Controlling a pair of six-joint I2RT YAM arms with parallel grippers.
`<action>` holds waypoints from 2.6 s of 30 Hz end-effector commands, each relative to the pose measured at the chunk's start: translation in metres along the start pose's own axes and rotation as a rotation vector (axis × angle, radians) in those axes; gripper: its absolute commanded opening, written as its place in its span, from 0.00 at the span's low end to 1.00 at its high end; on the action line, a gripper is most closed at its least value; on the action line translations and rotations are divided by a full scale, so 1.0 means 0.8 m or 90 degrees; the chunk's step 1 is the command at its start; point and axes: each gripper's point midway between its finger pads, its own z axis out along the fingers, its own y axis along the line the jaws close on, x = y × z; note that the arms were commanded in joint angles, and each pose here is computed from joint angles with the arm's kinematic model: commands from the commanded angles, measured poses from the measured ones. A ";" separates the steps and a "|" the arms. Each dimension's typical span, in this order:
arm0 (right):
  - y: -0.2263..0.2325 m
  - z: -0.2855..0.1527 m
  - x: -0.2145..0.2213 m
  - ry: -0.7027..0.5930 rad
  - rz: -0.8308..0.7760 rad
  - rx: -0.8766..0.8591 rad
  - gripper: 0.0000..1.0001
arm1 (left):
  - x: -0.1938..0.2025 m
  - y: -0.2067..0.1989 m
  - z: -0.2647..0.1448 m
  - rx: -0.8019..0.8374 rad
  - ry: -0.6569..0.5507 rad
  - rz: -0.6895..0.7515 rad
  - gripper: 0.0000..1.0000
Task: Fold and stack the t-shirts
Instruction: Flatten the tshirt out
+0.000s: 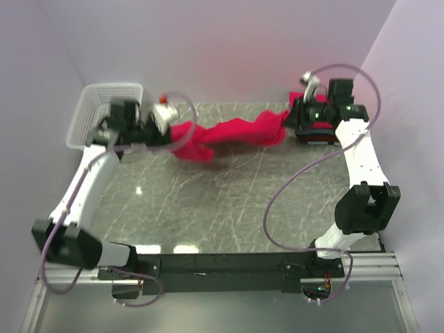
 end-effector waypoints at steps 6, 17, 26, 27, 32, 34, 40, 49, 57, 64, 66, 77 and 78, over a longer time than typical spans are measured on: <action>-0.029 -0.040 0.190 0.229 -0.102 0.063 0.71 | 0.216 -0.145 -0.028 0.126 0.216 0.117 0.93; -0.018 0.020 0.222 0.309 -0.104 0.125 0.62 | 0.251 -0.173 -0.003 0.207 0.283 0.016 0.75; -0.015 0.124 0.151 0.266 -0.012 0.100 0.54 | 0.249 -0.133 0.035 0.179 0.268 -0.126 0.82; -0.014 0.134 0.144 0.258 -0.005 0.096 0.54 | 0.240 -0.110 0.035 0.155 0.247 -0.147 0.82; 0.006 0.213 0.098 0.231 0.040 0.079 0.40 | 0.216 -0.070 0.048 0.151 0.205 -0.278 0.75; 0.010 0.230 0.052 0.182 0.033 0.099 0.39 | 0.212 -0.050 0.048 0.123 0.191 -0.318 0.76; 0.006 0.305 0.003 0.060 0.032 0.148 0.55 | 0.224 -0.041 0.054 0.094 0.191 -0.369 0.75; -0.007 0.375 -0.002 -0.034 0.109 0.153 0.67 | 0.215 -0.034 0.063 0.092 0.179 -0.407 0.76; 0.008 0.344 0.034 0.037 0.158 0.101 0.55 | 0.107 0.042 0.155 0.107 0.027 -0.483 0.75; -0.008 0.242 0.037 0.068 0.156 0.126 0.53 | 0.044 0.091 0.274 0.118 -0.047 -0.487 0.71; -0.014 0.222 0.051 0.094 0.172 0.122 0.52 | 0.033 0.098 0.310 0.136 -0.071 -0.504 0.69; -0.051 0.109 0.108 0.117 0.249 0.145 0.51 | 0.045 0.107 0.416 0.087 -0.124 -0.524 0.59; -0.049 0.106 0.113 0.121 0.249 0.146 0.52 | 0.047 0.108 0.420 0.077 -0.122 -0.514 0.59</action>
